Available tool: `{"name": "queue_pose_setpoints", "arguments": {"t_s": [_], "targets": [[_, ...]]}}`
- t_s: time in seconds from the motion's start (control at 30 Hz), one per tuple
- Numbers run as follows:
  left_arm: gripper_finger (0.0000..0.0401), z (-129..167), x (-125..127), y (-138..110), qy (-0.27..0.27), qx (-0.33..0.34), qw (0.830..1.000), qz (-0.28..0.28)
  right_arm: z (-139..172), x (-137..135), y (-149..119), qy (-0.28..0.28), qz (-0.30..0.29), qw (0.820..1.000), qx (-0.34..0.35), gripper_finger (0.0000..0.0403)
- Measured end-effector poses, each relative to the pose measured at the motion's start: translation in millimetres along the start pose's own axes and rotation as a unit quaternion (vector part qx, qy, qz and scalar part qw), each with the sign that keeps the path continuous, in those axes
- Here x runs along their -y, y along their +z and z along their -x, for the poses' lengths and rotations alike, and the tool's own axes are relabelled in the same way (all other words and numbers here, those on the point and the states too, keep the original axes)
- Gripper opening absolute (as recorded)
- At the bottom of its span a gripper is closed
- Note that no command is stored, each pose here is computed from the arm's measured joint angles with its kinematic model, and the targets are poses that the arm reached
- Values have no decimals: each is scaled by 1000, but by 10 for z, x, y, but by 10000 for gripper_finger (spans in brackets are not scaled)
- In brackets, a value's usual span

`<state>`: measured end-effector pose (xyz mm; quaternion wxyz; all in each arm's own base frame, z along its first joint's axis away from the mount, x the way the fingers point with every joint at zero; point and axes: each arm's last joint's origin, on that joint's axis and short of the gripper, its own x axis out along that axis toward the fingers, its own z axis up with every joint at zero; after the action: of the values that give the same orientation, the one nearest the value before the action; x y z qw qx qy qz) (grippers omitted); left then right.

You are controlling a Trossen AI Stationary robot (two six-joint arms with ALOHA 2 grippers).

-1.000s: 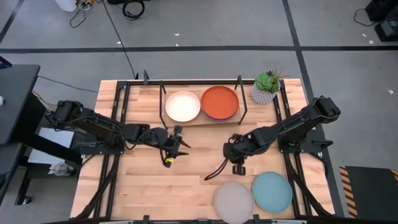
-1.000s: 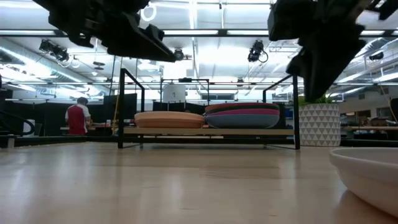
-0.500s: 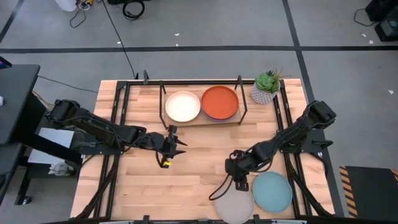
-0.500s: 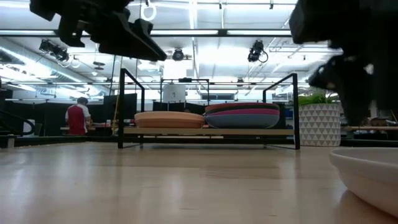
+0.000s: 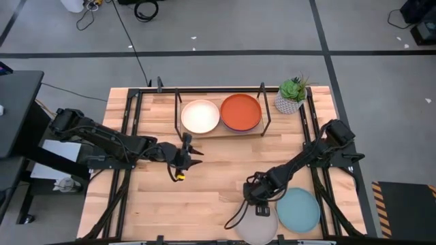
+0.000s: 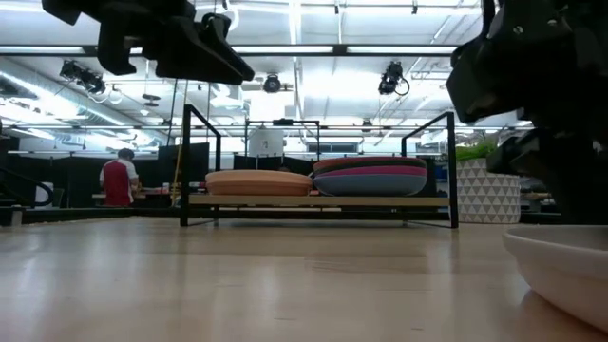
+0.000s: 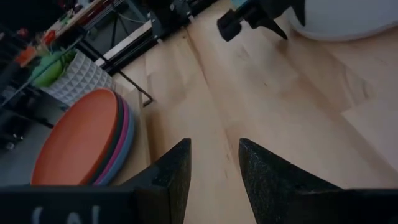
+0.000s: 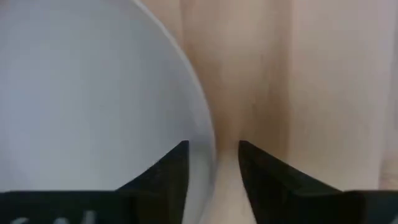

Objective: Place and stack plates onto a shelf
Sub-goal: Stack the gray plate on top of the light orange plate on the shelf

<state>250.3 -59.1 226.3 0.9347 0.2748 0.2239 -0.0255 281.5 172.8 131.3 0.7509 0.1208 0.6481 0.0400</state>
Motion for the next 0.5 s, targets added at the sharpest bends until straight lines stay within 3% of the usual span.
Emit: {"name": "queue_pose_setpoints", "arguments": {"t_s": [0.23, 0.43, 0.5], "targets": [[141, -10, 28, -8, -39, 11, 998, -49, 89, 66, 53, -10, -4, 1000, 16, 22], [142, -98, 104, -89, -66, -17, 995, -78, 339, 268, 158, -29, -42, 998, 46, 18], [142, -175, 146, -123, -72, -24, 991, -113, 461, 375, 193, -33, -58, 996, 53, 15]]}}
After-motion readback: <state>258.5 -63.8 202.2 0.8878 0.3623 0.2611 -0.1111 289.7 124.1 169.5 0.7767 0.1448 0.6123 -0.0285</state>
